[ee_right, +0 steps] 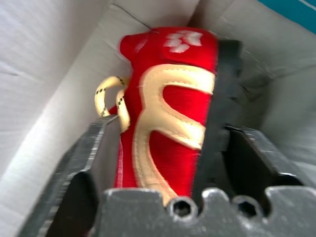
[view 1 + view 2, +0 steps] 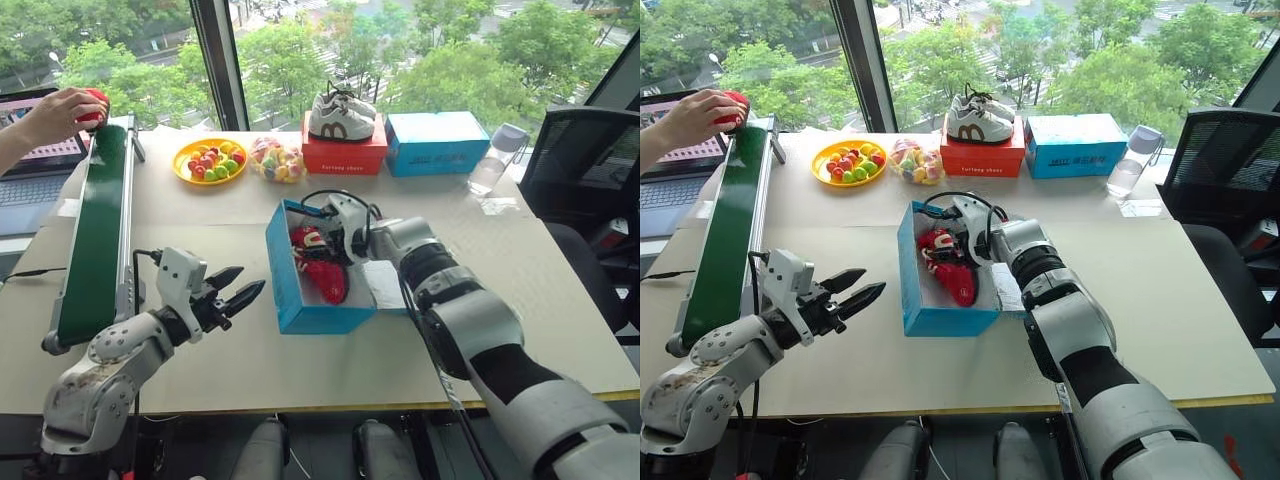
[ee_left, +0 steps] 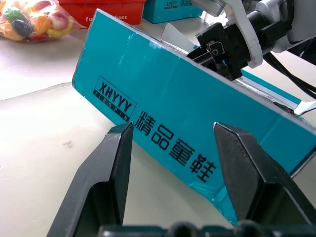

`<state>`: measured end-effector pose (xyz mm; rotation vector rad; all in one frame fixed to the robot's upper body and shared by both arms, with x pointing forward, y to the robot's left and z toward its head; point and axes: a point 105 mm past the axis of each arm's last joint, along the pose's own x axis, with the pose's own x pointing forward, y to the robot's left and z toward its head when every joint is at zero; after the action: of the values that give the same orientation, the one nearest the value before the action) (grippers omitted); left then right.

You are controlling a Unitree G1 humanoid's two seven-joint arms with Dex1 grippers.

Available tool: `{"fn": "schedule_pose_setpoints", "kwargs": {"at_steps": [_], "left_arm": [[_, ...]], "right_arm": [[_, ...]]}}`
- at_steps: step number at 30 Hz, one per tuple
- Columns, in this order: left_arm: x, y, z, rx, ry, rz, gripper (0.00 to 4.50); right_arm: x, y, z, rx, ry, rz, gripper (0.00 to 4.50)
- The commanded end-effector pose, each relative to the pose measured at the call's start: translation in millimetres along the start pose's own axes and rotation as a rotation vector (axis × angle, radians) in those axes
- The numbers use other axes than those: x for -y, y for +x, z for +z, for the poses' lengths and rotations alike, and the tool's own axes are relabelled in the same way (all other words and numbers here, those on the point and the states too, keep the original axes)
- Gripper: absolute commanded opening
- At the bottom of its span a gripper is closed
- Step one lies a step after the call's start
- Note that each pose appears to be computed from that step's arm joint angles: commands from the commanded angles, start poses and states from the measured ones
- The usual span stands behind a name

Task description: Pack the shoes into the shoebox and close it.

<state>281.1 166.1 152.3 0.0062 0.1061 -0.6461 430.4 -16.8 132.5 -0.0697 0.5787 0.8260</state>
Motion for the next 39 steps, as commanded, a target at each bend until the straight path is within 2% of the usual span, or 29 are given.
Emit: {"fn": "schedule_pose_setpoints", "kwargs": {"at_steps": [1,5,7,10,13,15,18,21,27,31,34,37,39], "left_arm": [[-0.8,0.2,12.1,0.036,0.044,0.001,2.74],[-6.8,1.1,14.0,0.047,0.042,0.022,2.74],[-22.7,2.5,17.2,0.062,0.066,0.103,2.74],[-43.0,1.2,25.6,0.110,0.078,0.216,2.74],[-85.1,-12.0,34.8,0.159,0.090,0.478,2.74],[-110.1,-27.3,37.9,0.185,0.082,0.656,2.74],[-137.6,-54.9,33.4,0.178,0.062,0.887,2.74],[-154.1,-78.0,21.0,0.143,0.005,1.029,2.74],[-168.9,-102.3,-6.5,0.035,-0.072,1.117,2.74],[-176.4,-115.1,-14.5,0.014,-0.107,1.169,2.74],[-178.9,-117.4,-14.6,0.028,-0.122,1.173,3.44],[-179.7,-116.6,-17.9,0.008,-0.114,1.170,4.44],[-180.5,-116.9,-18.7,-0.004,-0.099,1.174,4.44]], "right_arm": [[-13.8,-14.2,49.5,0.123,-0.090,0.014,4.46],[-26.3,-21.4,66.3,0.169,-0.140,0.030,4.46],[-39.0,-30.1,77.6,0.211,-0.178,0.052,4.46],[-48.2,-37.5,80.3,0.243,-0.199,0.061,4.46],[-69.1,-52.0,86.4,0.353,-0.261,0.151,4.46],[-93.9,-69.5,86.2,0.446,-0.310,0.295,4.46],[-129.0,-106.1,74.5,0.571,-0.367,0.530,4.46],[-140.0,-127.4,53.7,0.589,-0.363,0.644,4.46],[-125.8,-118.4,15.2,0.507,-0.384,0.552,4.46],[-116.3,-111.9,5.8,0.501,-0.341,0.490,4.46],[-113.3,-105.2,5.9,0.526,-0.306,0.445,4.50],[-112.8,-100.3,5.3,0.537,-0.289,0.422,4.50],[-112.6,-98.6,5.2,0.545,-0.276,0.413,4.50]]}}
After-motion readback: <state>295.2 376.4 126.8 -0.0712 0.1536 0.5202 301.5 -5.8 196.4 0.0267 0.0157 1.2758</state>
